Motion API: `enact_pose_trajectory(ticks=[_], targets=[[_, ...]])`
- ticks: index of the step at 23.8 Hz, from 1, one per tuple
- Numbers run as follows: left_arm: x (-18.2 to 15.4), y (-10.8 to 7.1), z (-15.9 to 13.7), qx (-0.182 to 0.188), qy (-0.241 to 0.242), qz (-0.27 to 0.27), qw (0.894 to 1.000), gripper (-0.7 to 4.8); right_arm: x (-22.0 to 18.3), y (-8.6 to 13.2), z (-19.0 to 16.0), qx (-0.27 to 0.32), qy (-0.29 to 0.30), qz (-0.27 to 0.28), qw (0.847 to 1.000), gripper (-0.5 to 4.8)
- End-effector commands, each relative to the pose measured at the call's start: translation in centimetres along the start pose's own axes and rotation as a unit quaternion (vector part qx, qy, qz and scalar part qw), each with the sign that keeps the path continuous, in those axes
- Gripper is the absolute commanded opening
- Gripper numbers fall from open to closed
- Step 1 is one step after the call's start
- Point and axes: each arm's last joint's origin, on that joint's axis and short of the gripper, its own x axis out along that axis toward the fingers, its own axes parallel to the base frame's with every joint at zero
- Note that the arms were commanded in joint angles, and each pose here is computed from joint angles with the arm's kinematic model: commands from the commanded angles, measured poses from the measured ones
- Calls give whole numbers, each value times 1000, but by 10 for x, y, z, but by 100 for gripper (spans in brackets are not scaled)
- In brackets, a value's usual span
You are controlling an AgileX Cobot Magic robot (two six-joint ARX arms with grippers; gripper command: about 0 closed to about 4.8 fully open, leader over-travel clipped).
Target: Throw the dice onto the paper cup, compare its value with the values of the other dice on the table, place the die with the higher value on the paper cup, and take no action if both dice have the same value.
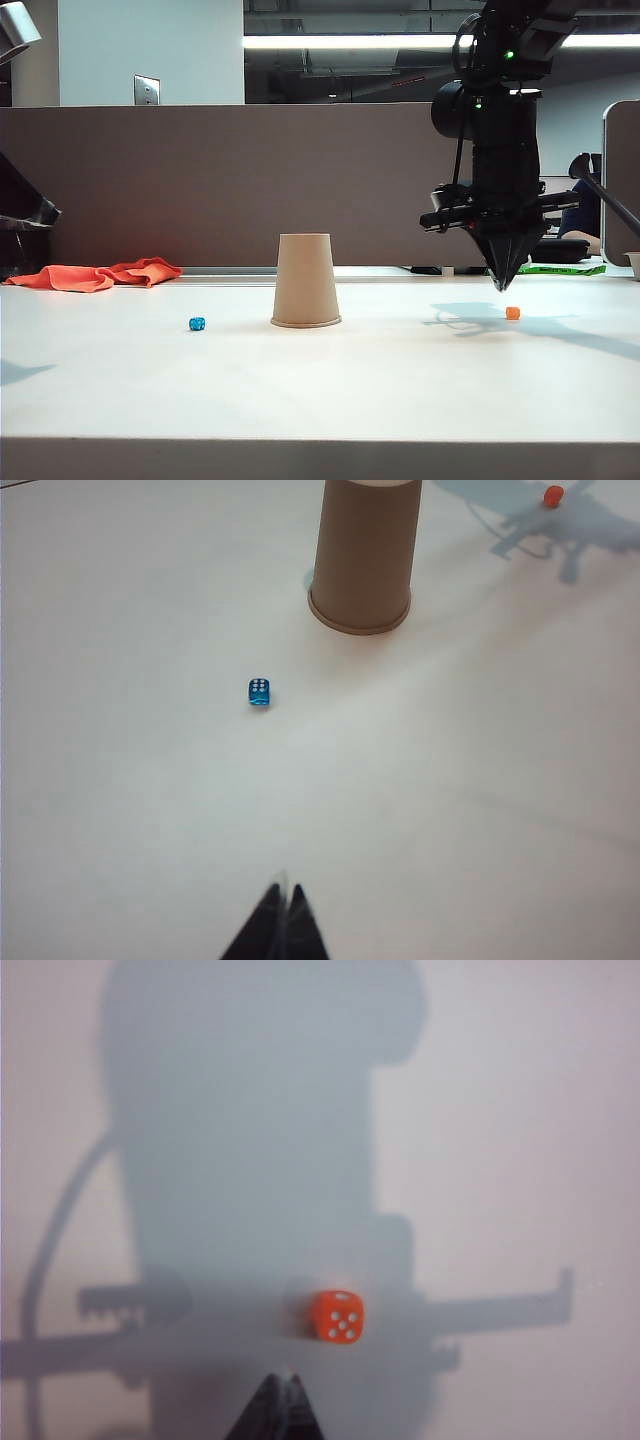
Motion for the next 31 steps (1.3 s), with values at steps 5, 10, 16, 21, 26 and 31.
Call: enact_pose_trajectory(ticks=[5,10,16,21,26,31], targets=[[-1,0,3,1,-7,-2,1000,-6,-5,-1,2,1,-10,-12,1000,23],[-1,0,3,1,-7,-2,1000,-6,-5,-1,2,1,-10,-12,1000,23],[-1,0,3,1,-7,-2,1000,-6,-5,-1,2,7,-10,-13,1000,86],[-1,0,3,1,-7,-2,1000,-6,-5,-1,2,6,-10,-13,1000,86],[-1,0,3,2,-8,-1,1000,-6,-19,-4,2,-14,-25,-9,1000,-6],[-1,1,6,9,-24,4,1000,-6,-65,-15,1,-15,-80,-7,997,-6]])
